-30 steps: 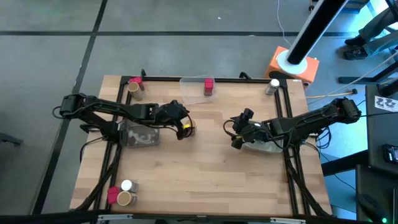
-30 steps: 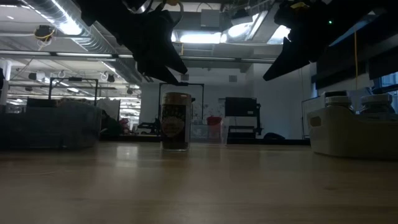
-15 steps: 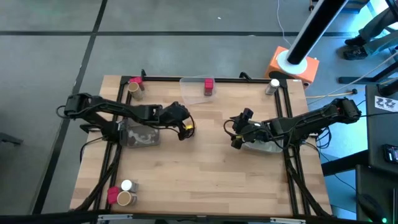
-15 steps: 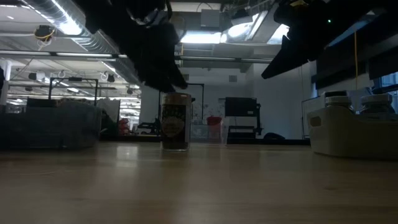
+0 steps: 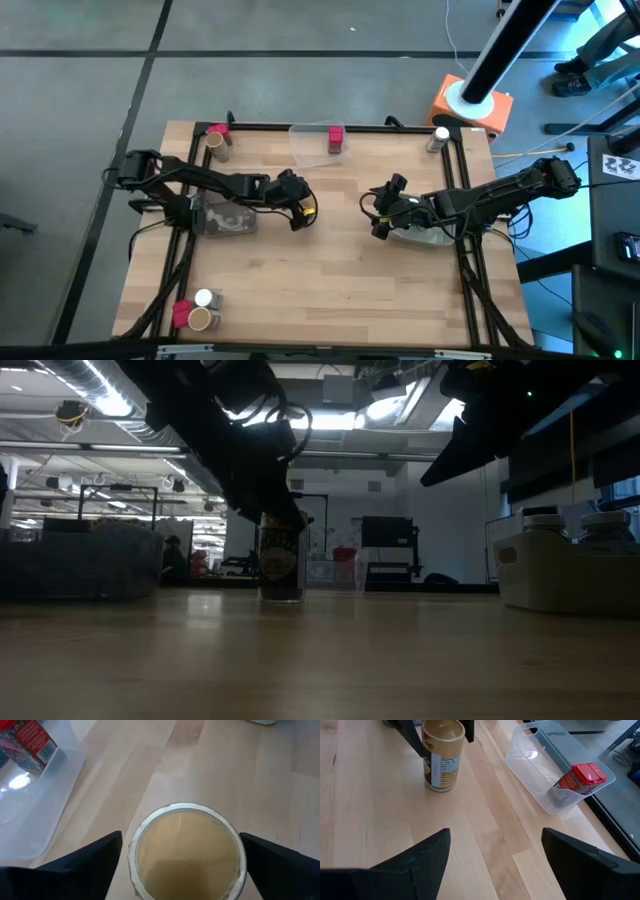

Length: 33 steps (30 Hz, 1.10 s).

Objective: Sort spices by type
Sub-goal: Put the middle brown spice bottle into the black bin

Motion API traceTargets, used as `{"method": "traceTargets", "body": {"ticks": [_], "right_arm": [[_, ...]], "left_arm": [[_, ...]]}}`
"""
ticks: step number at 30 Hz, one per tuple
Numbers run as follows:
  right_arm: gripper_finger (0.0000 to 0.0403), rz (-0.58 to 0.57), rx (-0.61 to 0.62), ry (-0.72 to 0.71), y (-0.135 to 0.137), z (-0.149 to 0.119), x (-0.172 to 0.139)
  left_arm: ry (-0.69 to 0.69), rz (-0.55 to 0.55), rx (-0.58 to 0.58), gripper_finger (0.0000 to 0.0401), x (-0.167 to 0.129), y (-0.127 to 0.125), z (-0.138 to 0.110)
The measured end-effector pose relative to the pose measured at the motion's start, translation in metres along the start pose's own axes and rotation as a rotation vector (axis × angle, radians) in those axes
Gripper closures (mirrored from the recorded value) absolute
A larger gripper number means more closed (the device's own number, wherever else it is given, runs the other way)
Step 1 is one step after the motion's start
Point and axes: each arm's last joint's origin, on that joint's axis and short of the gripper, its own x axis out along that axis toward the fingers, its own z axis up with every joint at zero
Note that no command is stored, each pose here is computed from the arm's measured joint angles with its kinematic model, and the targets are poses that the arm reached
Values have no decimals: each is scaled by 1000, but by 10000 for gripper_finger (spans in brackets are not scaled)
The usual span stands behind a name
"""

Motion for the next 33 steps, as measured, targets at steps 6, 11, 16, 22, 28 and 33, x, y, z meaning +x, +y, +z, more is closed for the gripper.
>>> {"method": "traceTargets", "body": {"ticks": [6, 11, 16, 22, 28, 33], "right_arm": [[89, 1, 2, -3, 0, 0, 0], [89, 1, 3, -5, 0, 1, 0], [89, 2, 2, -3, 0, 0, 0], [89, 16, -2, 3, 1, 0, 0], [89, 17, 0, -1, 1, 0, 0], [89, 19, -2, 1, 1, 0, 0]], "left_arm": [[6, 2, -5, 111, 0, 0, -1], [7, 1, -8, 140, 0, 0, -1], [6, -13, -34, 140, -5, -5, -1], [-46, -15, -90, 137, -41, -9, 7], [-90, -13, -123, 137, -96, -4, 9], [-100, 15, -185, 135, -140, 11, 0]]}}
